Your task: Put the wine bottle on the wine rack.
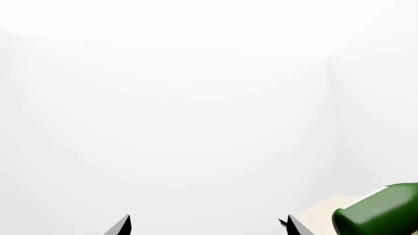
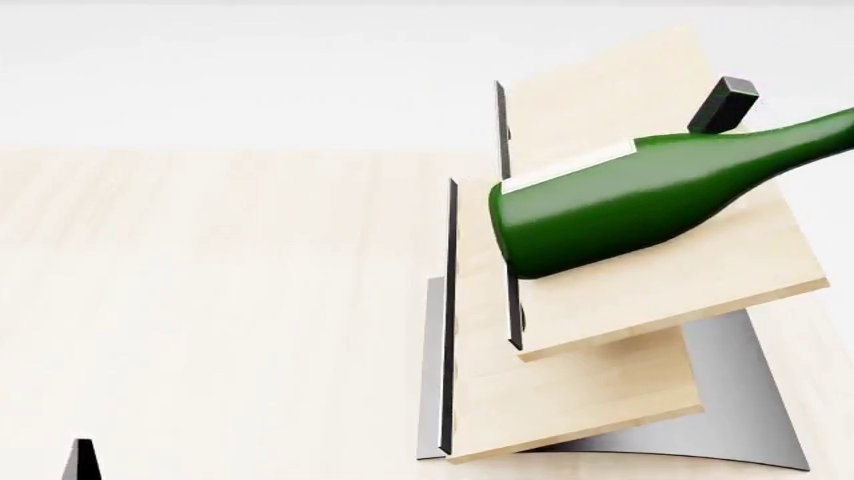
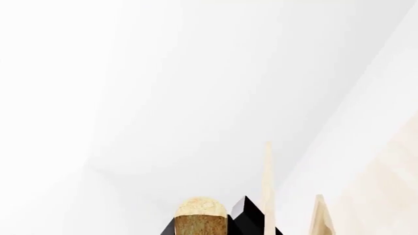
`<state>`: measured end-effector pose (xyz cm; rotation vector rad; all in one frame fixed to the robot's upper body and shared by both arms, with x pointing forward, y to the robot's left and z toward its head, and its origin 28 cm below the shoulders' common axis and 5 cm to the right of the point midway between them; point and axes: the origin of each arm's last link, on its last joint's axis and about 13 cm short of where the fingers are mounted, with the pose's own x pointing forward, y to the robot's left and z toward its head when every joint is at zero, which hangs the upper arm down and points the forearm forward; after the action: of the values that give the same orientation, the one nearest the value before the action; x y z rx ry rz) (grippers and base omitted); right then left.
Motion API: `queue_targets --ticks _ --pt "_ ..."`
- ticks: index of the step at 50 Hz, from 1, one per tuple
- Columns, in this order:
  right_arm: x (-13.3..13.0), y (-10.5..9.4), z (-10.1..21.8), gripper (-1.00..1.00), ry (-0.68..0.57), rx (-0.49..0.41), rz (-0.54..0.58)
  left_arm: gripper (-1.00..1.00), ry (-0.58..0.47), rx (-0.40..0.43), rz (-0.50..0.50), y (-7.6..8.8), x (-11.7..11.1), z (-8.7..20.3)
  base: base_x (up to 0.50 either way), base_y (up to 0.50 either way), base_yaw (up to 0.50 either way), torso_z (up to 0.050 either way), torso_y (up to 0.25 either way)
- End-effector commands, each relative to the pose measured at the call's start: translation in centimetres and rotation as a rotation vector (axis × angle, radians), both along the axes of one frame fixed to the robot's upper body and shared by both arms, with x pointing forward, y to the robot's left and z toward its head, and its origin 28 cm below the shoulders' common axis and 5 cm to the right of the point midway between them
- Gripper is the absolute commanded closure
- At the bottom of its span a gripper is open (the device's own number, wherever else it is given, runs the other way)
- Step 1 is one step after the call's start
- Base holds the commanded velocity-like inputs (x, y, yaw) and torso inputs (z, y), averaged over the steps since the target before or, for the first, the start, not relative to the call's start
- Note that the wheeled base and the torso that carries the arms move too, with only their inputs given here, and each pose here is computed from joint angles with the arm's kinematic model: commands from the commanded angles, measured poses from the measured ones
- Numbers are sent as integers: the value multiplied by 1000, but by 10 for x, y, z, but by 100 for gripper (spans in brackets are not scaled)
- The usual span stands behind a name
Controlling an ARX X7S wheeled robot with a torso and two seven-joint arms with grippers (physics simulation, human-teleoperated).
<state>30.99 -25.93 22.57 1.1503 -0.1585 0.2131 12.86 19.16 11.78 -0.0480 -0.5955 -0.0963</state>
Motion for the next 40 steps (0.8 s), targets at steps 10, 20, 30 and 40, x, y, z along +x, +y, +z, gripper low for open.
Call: queue_targets --ticks 10,20,30,40 --pt "-3 -1 -2 -100 18 -54 -27 -100 -1 0 -2 0 -1 0 0 0 0 0 0" --pt "-3 0 -1 -100 17 -56 -26 -100 -1 1 -5 -1 -1 0 0 0 0 0 0" --pt "-15 -10 6 -100 -27 -37 -54 -100 1 4 -9 -1 -1 -2 0 0 0 0 0" --pt "-40 -16 18 -100 -68 2 -114 -100 0 3 -7 -1 -1 -1 0 0 0 0 0"
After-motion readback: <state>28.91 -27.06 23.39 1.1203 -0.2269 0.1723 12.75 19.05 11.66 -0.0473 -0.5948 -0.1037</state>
